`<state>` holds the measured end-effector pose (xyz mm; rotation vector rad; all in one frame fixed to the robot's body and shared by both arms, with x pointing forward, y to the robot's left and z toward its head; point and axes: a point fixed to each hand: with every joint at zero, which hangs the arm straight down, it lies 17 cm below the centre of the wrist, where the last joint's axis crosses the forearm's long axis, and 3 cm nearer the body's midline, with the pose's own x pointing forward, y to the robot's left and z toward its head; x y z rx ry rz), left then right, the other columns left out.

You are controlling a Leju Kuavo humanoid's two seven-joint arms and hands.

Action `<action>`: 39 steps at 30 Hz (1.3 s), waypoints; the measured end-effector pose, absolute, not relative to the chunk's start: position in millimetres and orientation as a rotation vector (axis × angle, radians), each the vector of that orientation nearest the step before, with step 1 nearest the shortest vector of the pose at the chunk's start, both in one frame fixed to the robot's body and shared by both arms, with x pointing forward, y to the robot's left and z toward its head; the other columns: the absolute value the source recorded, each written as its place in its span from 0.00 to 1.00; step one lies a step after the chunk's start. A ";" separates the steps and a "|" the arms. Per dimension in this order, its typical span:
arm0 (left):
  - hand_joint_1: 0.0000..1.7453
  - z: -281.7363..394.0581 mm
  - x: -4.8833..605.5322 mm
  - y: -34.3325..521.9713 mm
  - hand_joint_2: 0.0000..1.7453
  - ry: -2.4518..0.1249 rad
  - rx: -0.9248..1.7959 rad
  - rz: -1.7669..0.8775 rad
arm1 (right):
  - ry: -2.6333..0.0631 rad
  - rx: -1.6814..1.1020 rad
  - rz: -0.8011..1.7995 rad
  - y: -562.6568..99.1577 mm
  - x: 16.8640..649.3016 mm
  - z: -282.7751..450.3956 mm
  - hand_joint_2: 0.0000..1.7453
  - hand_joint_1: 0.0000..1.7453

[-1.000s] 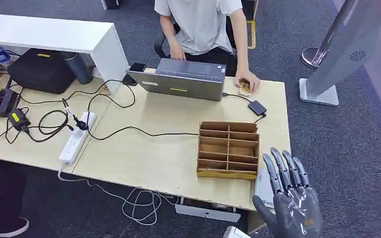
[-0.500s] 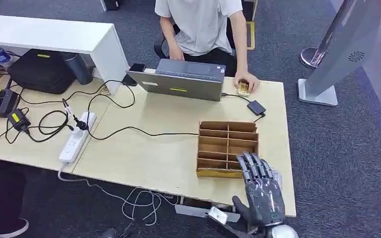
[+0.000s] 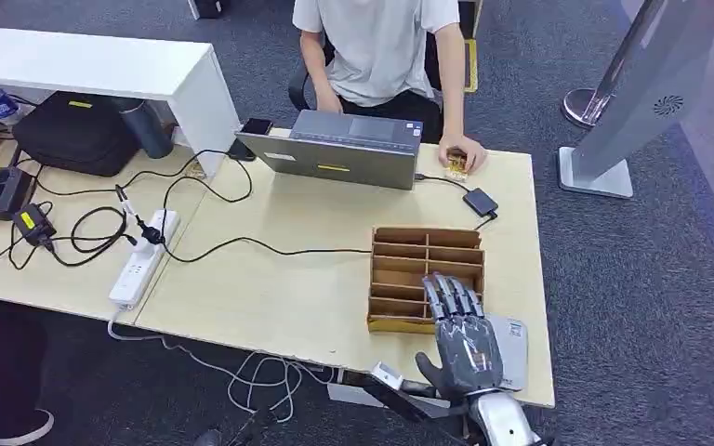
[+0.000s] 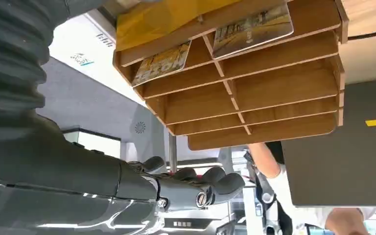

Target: Pass the card to the sensor for recognition and then transmit it.

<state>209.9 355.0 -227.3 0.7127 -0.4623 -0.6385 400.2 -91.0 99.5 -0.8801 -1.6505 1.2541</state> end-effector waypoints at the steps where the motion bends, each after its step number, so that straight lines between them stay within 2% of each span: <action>1: 0.00 -227.3 209.9 355.0 1.00 -0.462 0.713 -0.639 | -1.648 -0.878 1.254 -91.1 400.3 98.5 1.00 0.00; 20: 0.00 -226.7 209.4 362.0 1.00 -0.448 0.731 -0.667 | -1.624 -0.903 1.223 -88.1 416.2 101.3 1.00 0.00; 39: 0.00 -225.8 210.2 366.6 1.00 -0.444 0.742 -0.682 | -1.491 -0.952 1.193 -129.5 428.8 63.5 1.00 0.00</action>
